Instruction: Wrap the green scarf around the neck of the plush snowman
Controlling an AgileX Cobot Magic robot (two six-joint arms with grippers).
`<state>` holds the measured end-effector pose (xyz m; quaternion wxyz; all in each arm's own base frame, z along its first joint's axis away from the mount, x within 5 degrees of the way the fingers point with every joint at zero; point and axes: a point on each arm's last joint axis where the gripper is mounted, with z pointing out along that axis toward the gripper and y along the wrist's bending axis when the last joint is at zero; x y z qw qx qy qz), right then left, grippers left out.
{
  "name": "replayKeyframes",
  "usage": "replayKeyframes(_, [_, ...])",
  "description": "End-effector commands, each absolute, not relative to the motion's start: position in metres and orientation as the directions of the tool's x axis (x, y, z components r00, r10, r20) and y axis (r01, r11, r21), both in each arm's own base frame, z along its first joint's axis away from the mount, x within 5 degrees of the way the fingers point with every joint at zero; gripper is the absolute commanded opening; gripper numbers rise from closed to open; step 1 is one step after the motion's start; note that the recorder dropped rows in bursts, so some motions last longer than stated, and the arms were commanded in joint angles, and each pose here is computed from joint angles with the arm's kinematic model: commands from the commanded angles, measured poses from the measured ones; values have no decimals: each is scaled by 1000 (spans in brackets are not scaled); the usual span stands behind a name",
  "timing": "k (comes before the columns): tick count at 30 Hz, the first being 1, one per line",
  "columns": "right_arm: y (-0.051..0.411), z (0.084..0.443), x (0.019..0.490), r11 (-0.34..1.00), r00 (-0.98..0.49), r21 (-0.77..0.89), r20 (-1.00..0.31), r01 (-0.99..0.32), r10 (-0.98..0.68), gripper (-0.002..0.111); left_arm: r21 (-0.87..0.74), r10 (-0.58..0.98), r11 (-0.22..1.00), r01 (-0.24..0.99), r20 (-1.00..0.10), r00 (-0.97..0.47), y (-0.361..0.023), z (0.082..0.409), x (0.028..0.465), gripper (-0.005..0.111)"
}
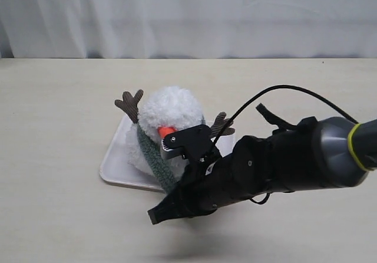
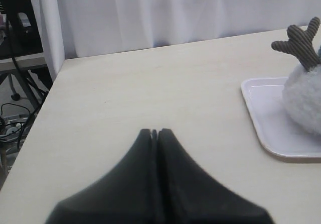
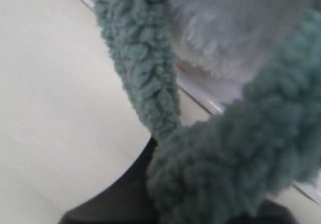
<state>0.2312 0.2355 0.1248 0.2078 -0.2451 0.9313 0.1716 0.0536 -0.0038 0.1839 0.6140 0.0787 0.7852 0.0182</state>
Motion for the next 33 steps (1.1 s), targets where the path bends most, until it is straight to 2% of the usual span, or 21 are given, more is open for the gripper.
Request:
replayKeyframes(1, [235,111,231,826,-801,202,-445,-526,-401,4,121,140,988,97,-965,-223,-4,184,54,0])
replayKeyframes(16, [235,109,234,826,-783,180,-473,-535,-404,6,121,140,988,97,-965,-223,-4,184,54,0])
replayKeyframes(20, [235,109,232,817,-784,182,-454,-547,-424,25,121,140,988,97,-965,-223,-4,184,54,0])
replayKeyframes(26, [234,116,227,807,-790,204,-434,-554,-433,64,121,140,988,97,-965,-223,-4,184,54,0])
replayKeyframes(27, [234,121,225,800,-790,215,-430,-560,-437,73,121,140,988,97,-964,-225,-4,184,54,0])
replayKeyframes(29, [233,132,221,788,-792,238,-418,-568,-445,77,121,140,988,97,-964,-225,-4,184,54,0])
replayKeyframes(33, [231,155,210,759,-791,283,-403,-586,-460,77,121,140,988,97,-964,-225,-4,184,54,0])
